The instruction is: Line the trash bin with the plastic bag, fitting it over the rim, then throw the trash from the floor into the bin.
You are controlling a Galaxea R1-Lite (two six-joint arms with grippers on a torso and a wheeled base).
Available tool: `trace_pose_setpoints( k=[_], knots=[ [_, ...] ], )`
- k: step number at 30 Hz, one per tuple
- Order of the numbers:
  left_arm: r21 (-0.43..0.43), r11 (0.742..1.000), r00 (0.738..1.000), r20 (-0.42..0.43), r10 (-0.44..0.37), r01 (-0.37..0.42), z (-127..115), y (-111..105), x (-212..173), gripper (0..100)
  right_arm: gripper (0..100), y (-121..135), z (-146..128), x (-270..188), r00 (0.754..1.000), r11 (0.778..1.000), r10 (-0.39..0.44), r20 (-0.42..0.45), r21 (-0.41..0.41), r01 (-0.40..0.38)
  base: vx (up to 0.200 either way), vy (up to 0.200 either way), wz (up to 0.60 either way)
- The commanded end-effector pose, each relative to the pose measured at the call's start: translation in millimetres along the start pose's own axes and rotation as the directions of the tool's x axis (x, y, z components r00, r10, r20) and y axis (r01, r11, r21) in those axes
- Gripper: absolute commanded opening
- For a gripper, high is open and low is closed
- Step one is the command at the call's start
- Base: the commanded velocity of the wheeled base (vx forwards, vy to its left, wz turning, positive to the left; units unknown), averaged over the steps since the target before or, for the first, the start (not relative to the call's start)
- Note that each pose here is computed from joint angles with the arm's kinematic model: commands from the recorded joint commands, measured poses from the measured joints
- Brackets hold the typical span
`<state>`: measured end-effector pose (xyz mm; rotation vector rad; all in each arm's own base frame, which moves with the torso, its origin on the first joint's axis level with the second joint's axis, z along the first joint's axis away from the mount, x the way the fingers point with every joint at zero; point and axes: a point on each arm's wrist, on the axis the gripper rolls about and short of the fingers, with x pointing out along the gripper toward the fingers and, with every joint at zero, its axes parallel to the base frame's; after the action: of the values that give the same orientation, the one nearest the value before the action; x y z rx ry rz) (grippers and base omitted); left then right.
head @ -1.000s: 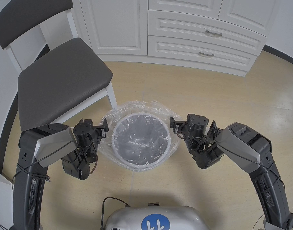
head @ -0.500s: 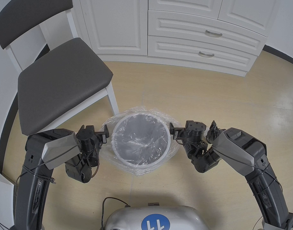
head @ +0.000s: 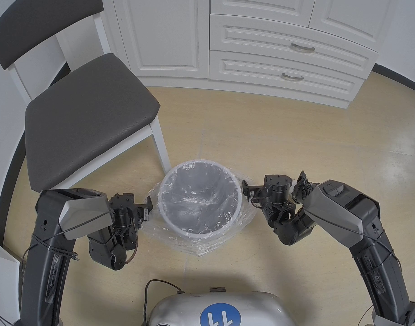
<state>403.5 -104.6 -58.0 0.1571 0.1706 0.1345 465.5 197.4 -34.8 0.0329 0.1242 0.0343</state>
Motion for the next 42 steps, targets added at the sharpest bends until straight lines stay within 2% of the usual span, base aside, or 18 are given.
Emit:
trace_pose_setpoints(
  k=[1,4,7,10,18,22,24,30,36,40,42],
  knots=[
    [-0.009,1.0,1.0,0.025,-0.002,0.003,23,7,-12,100,100,-3,34,-13,1.0,1.0,0.001,0.029,0.012,-0.001,0.0,0.0,0.0],
    [0.0,0.999,0.999,0.019,-0.041,0.041,38,13,-30,100,100,-6,54,-26,0.999,1.0,0.001,0.034,0.007,-0.002,0.0,0.0,0.0],
    [0.011,0.99,0.99,0.006,-0.144,0.144,53,25,-57,100,100,-11,77,-41,0.999,1.0,-0.001,0.04,0.002,0.001,0.0,0.0,0.0],
    [0.013,0.982,0.982,0.012,-0.19,0.19,64,30,-71,100,100,-16,95,-57,0.999,1.0,-0.001,0.044,-0.013,0.002,0.0,0.0,0.0],
    [0.057,0.977,0.979,0.017,-0.205,0.204,75,38,-89,100,100,-40,125,-93,1.0,0.996,-0.024,-0.014,-0.086,0.022,0.0,0.0,0.0],
    [0.063,0.958,0.96,0.025,-0.28,0.279,86,47,-109,100,100,-52,140,-125,0.993,0.992,0.071,-0.09,-0.1,-0.08,0.0,0.0,0.0],
    [0.065,0.95,0.951,0.026,-0.307,0.305,89,50,-116,100,100,-54,142,-133,0.989,0.989,0.098,-0.11,-0.102,-0.109,0.0,0.0,0.0],
    [0.079,0.902,0.905,0.001,-0.425,0.424,91,58,-138,100,100,-55,134,-149,0.969,0.974,0.166,-0.18,-0.122,-0.19,0.0,0.0,0.0],
    [0.1,0.84,0.846,-0.067,-0.529,0.533,75,63,-146,100,100,-58,115,-160,0.942,0.943,0.217,-0.254,-0.196,-0.27,0.0,0.0,0.0],
    [0.132,0.828,0.838,-0.114,-0.533,0.545,60,65,-140,100,100,-57,102,-160,0.928,0.931,0.226,-0.297,-0.215,-0.295,0.0,0.0,0.0],
    [0.13,0.827,0.836,-0.129,-0.533,0.547,56,64,-138,100,100,-53,88,-154,0.915,0.925,0.229,-0.332,-0.22,-0.311,0.0,0.0,0.0]
  ],
)
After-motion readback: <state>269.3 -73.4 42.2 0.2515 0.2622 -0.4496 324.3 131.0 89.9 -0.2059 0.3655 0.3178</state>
